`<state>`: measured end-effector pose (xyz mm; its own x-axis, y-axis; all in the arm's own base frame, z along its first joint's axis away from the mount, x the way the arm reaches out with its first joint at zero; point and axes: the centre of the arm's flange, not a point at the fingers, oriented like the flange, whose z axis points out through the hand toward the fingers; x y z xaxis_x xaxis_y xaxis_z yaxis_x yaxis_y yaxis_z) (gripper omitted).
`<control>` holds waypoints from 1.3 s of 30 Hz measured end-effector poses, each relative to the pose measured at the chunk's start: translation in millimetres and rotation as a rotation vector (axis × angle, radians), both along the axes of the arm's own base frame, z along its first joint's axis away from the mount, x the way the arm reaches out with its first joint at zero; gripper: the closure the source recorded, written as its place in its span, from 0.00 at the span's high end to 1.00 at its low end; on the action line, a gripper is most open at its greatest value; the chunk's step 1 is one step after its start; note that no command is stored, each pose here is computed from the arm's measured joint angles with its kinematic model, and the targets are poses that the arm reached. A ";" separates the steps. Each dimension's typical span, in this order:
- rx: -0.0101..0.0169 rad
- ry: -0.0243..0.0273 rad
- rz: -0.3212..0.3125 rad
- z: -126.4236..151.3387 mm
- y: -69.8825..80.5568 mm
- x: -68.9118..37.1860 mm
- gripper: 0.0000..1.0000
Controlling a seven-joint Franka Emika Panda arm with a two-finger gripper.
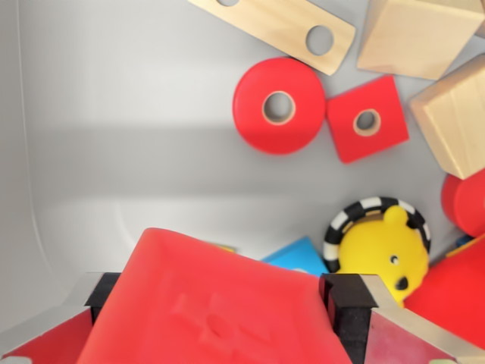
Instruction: Pick an object from the bin
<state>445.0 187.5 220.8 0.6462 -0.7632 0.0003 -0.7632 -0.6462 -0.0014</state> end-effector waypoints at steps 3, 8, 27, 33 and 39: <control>0.0001 0.0001 0.000 12.9 -0.3 0.1 0.00; -0.0002 -0.0006 -0.001 33.5 -0.9 -0.5 0.00; -0.0017 0.0016 0.000 111.8 -0.9 -0.6 0.00; -0.0018 0.0003 0.001 133.2 -0.6 -0.5 0.00; -0.0023 -0.0017 0.001 152.9 -0.3 -0.7 0.00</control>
